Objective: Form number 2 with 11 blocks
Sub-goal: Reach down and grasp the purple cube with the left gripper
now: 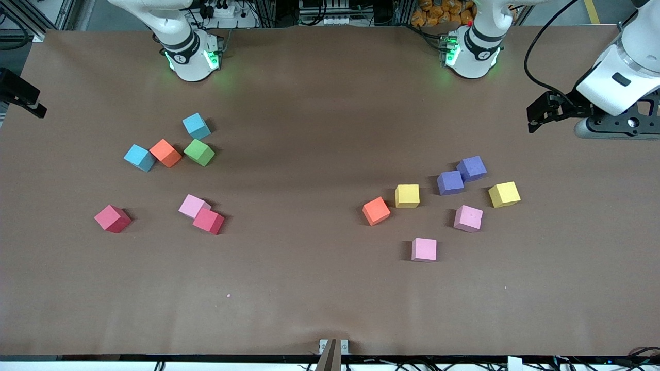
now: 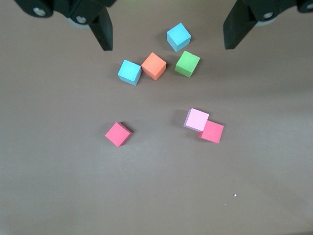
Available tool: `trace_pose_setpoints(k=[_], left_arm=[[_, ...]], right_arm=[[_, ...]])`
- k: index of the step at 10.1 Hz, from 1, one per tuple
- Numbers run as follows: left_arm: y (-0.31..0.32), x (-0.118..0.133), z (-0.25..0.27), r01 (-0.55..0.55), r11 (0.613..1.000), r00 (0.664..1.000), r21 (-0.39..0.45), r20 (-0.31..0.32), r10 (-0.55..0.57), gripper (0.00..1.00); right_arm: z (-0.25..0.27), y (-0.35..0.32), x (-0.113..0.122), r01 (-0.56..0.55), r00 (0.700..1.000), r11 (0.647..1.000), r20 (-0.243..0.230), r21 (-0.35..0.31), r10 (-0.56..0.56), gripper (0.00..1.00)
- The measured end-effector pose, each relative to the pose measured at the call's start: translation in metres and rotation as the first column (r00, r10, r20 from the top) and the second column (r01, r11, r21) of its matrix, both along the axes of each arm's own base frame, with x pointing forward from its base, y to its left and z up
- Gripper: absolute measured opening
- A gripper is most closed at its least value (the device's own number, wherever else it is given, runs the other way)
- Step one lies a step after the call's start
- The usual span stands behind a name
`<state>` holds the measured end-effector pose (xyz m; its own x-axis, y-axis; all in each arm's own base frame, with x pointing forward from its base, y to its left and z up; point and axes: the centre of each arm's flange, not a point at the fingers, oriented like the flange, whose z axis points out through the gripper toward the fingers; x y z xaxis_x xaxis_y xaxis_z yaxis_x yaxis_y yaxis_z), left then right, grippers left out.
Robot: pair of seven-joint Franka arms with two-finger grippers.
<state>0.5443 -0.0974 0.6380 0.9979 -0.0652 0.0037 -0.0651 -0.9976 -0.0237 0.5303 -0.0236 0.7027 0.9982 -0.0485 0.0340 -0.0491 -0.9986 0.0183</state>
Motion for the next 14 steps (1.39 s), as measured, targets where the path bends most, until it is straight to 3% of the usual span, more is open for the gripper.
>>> trace_pose_setpoints(k=[3, 5, 8, 10, 14], left_arm=[[0.0, 0.0, -0.002, 0.002, 1.0, 1.0, 0.001, -0.005, -0.002, 1.0], [0.001, 0.01, -0.023, 0.0, 1.0, 0.999, 0.004, -0.044, 0.0, 1.0], [-0.003, 0.057, -0.126, -0.021, 1.0, 0.989, 0.0, -0.15, 0.021, 1.0], [-0.007, 0.072, -0.205, -0.056, 0.998, 0.978, -0.006, -0.2, 0.053, 1.0], [-0.049, 0.042, -0.302, -0.204, 0.979, 0.966, 0.007, -0.16, 0.203, 1.0]], right_arm=[[0.0, 0.0, 0.0, 0.0, 1.0, 1.0, -0.003, 0.0, 0.0, 1.0], [0.0, 0.0, 0.0, 0.0, 1.0, 1.0, -0.004, 0.0, 0.0, 1.0], [-0.002, 0.001, 0.0, -0.002, 1.0, 1.0, -0.008, 0.001, 0.002, 1.0], [-0.003, 0.003, 0.001, -0.005, 1.0, 1.0, -0.01, 0.001, 0.005, 1.0], [-0.003, 0.019, 0.002, -0.035, 0.999, 0.999, -0.012, 0.001, 0.035, 1.0]])
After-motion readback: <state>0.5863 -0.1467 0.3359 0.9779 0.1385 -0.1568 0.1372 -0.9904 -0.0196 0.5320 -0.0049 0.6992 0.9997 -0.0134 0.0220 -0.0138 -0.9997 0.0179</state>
